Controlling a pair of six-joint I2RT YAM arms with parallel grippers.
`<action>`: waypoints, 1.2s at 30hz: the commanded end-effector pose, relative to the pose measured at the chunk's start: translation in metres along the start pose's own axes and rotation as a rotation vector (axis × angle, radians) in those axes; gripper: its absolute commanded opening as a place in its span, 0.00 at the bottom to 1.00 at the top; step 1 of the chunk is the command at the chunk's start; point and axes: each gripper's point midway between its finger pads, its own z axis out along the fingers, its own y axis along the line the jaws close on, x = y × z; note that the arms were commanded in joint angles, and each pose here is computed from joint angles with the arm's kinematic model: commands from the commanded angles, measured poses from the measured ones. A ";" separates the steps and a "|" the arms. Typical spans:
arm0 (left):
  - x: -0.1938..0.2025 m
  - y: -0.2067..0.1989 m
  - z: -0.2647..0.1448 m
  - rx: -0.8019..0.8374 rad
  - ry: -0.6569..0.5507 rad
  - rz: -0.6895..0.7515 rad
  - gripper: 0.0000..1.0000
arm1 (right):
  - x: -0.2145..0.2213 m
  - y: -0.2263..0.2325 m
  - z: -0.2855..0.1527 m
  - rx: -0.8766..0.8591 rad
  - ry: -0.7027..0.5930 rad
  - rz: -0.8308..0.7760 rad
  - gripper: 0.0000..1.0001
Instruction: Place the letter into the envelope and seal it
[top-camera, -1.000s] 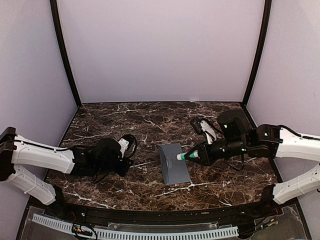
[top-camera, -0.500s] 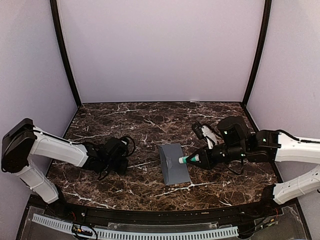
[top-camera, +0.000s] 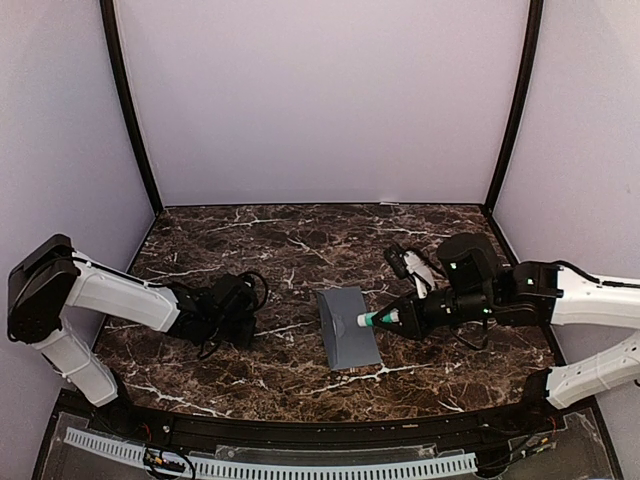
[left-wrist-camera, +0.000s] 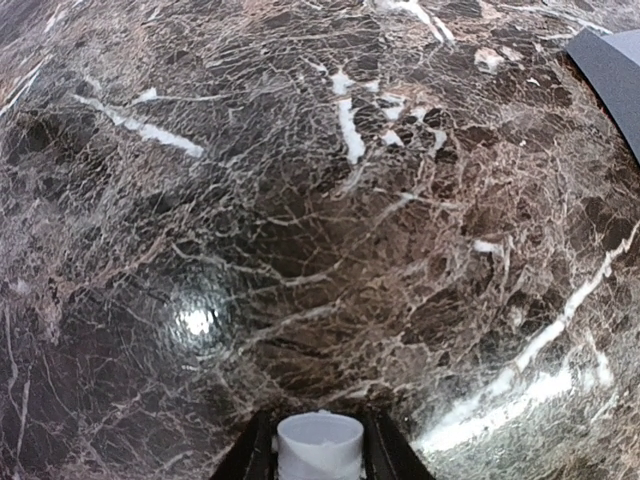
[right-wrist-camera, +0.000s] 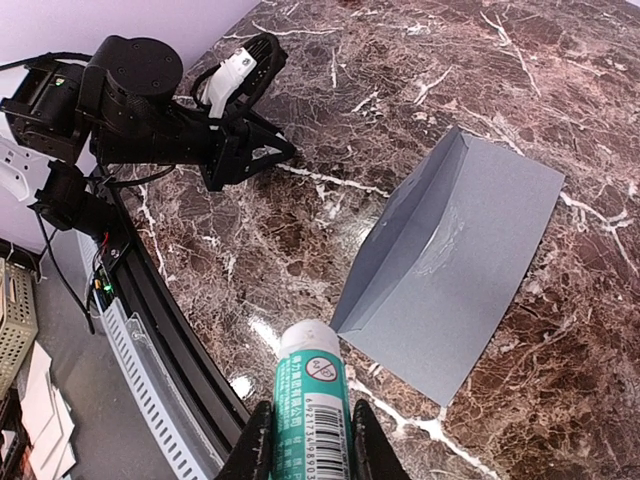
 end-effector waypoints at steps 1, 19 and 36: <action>0.010 0.005 0.003 -0.014 0.042 0.002 0.32 | -0.010 0.005 -0.007 -0.026 -0.052 -0.011 0.00; -0.037 -0.007 -0.038 0.078 -0.078 0.007 0.60 | -0.013 0.002 -0.008 -0.007 -0.061 -0.017 0.00; -0.082 -0.114 -0.187 0.429 -0.593 0.466 0.69 | -0.015 0.021 0.005 -0.078 0.026 -0.003 0.00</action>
